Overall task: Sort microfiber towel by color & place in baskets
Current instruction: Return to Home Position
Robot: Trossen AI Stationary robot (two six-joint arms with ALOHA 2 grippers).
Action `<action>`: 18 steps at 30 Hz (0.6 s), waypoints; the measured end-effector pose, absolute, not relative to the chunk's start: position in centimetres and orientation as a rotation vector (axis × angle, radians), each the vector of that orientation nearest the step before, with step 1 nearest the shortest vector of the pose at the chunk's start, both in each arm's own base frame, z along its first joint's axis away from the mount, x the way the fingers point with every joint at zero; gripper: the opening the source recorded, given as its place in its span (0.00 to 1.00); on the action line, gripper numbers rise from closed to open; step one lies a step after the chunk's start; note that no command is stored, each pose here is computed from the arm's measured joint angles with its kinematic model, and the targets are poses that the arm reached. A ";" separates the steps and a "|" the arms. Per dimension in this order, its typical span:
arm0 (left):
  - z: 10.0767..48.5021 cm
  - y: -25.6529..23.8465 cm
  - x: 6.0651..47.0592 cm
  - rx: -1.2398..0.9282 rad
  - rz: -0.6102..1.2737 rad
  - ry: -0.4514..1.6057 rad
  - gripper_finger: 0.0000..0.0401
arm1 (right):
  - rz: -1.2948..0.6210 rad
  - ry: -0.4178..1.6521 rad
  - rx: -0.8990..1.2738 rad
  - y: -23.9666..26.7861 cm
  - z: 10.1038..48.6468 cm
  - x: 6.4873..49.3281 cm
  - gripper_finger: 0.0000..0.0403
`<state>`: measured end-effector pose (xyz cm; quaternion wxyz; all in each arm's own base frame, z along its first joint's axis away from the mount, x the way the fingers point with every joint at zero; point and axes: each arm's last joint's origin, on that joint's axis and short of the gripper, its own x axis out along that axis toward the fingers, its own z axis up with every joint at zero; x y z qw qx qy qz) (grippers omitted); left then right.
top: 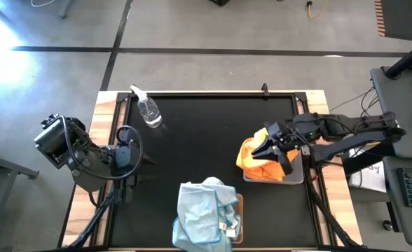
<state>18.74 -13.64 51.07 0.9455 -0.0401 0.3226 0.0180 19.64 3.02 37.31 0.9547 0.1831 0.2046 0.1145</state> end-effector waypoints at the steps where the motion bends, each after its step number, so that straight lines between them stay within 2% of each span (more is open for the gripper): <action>1: 51.1 -13.6 18.7 -0.081 0.038 0.657 0.39 | 0.235 0.404 0.372 3.0 36.9 19.4 0.15; 18: 51.0 -13.6 18.7 -0.108 0.050 0.660 0.39 | 0.260 0.298 0.350 2.7 29.5 17.1 0.15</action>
